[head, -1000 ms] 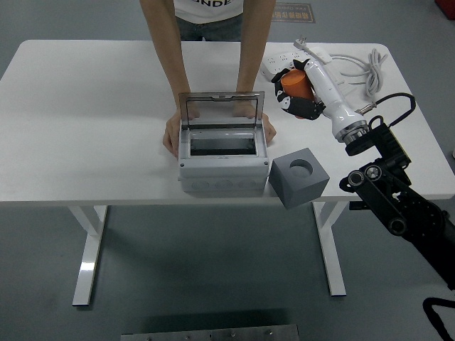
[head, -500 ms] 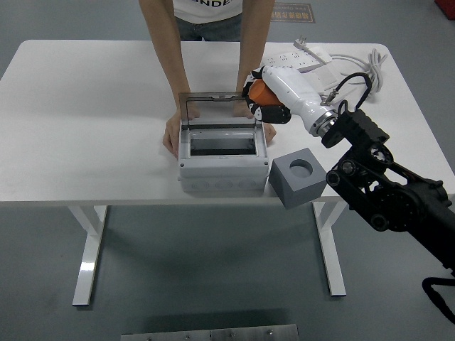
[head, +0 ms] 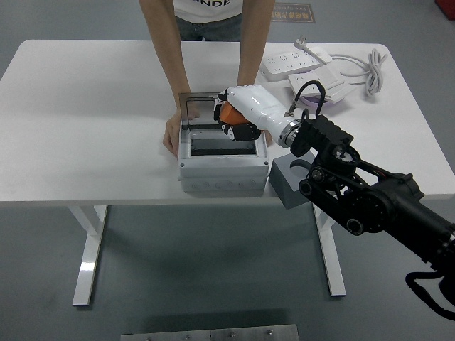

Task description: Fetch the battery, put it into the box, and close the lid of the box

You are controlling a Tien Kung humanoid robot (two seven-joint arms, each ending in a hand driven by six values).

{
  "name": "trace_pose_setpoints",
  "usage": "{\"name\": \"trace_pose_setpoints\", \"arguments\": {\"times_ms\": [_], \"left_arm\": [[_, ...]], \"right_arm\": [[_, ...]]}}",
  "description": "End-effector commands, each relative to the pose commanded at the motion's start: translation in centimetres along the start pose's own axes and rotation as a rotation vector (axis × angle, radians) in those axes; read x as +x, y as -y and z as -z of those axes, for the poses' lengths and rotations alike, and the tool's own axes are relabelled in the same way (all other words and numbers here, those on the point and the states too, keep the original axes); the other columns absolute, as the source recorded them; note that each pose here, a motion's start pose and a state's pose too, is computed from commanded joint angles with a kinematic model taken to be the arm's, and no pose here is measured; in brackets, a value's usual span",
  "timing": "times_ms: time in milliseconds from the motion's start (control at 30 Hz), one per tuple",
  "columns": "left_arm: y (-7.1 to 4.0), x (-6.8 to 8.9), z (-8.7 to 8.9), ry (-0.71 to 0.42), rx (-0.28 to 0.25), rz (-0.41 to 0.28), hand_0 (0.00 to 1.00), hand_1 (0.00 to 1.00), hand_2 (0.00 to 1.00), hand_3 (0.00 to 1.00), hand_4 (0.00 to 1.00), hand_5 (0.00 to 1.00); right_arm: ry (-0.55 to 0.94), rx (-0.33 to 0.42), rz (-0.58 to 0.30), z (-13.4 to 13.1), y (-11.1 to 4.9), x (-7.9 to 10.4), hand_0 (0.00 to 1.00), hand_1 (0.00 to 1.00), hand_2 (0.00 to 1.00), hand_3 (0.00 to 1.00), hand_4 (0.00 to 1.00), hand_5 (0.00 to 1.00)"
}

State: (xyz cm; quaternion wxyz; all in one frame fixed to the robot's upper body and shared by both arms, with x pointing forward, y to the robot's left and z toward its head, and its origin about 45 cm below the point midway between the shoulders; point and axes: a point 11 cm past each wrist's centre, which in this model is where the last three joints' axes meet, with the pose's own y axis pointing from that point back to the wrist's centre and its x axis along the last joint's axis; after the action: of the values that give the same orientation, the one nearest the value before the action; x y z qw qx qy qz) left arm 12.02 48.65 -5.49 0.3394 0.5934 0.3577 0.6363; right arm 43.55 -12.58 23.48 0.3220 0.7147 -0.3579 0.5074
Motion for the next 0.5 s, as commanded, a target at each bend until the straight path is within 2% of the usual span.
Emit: {"name": "trace_pose_setpoints", "arguments": {"times_ms": [267,500], "left_arm": [[0.0,0.3,-0.1,0.002,0.003,-0.006,0.62,0.692,0.586,0.591,0.605,0.016],[-0.1,0.4,-0.3,0.005,0.002,-0.008,0.62,0.692,0.586,0.591,0.603,0.015]], "right_arm": [[-0.065,-0.051,0.06,-0.5,0.8,-1.2,0.177,0.221,0.327,0.368,0.114,0.002],[-0.064,-0.065,0.069,-0.4,1.3,-1.5,0.175,0.221,0.325,0.371,0.12,0.002]]}}
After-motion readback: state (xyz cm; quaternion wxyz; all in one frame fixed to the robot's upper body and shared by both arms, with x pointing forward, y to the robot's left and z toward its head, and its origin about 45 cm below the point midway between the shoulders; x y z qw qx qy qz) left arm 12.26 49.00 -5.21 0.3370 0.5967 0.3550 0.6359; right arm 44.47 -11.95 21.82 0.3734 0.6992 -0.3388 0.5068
